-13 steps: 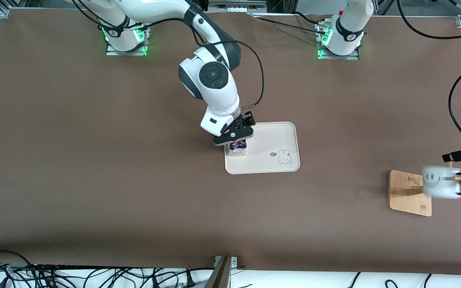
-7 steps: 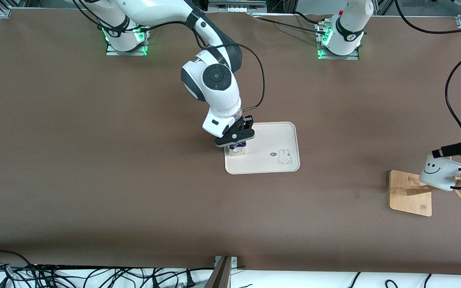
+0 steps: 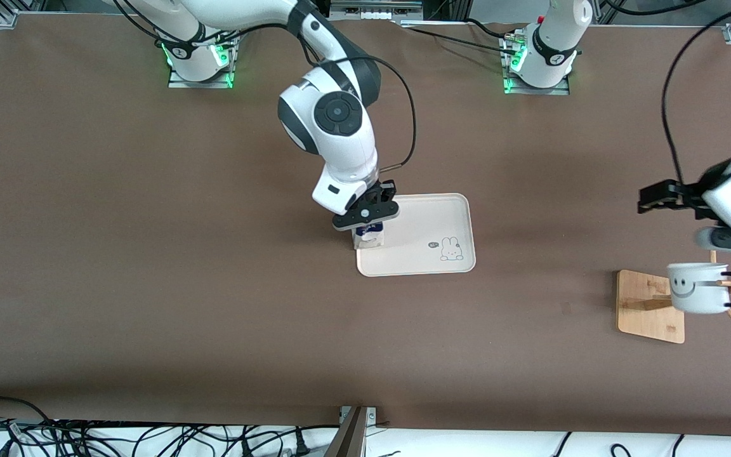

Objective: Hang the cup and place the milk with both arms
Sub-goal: 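Release the mug with the left gripper while the right gripper lifts the carton, then carry the blue milk carton away from the tray with the right gripper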

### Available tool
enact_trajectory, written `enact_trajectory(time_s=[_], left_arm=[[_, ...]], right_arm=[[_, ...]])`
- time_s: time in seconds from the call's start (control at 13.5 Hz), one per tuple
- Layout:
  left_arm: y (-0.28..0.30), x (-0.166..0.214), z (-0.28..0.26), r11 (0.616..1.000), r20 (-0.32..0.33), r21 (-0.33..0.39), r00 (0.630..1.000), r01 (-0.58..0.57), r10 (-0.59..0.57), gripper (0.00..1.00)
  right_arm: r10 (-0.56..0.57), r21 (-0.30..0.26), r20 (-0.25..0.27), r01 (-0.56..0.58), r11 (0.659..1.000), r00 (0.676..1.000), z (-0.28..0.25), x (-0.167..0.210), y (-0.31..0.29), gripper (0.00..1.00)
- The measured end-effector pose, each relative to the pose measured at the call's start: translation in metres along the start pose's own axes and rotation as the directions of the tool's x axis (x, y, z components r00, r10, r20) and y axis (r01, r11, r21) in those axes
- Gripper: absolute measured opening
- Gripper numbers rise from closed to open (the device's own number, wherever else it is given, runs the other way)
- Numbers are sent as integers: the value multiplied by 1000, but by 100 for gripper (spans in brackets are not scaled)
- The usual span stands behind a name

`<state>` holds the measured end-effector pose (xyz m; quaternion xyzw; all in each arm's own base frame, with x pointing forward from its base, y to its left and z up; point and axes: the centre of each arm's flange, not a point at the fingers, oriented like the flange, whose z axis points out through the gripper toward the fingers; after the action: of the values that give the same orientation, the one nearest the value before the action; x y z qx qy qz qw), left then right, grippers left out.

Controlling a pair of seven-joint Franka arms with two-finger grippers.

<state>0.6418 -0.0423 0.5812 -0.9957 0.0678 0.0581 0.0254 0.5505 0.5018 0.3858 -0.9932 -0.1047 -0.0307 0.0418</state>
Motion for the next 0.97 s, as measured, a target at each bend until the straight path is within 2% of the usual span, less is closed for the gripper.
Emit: enact_trajectory(time_s=[0.3, 0.52, 0.74, 0.97], left_arm=[[1, -2, 1, 1000, 0, 12, 1000, -4, 4, 100], [-7, -10, 5, 1000, -94, -7, 995, 25, -25, 100], [-16, -50, 9, 999, -150, -16, 988, 44, -45, 100], [-20, -77, 5, 996, -177, -29, 980, 83, -87, 100]], right_arm=[[51, 5, -6, -51, 999, 999, -39, 21, 48, 41], [50, -19, 33, -50, 999, 998, -49, 40, 110, 41], [46, -33, 65, -44, 998, 997, -51, 61, 195, 42], [12, -2, 113, -12, 1000, 993, -45, 63, 288, 43]])
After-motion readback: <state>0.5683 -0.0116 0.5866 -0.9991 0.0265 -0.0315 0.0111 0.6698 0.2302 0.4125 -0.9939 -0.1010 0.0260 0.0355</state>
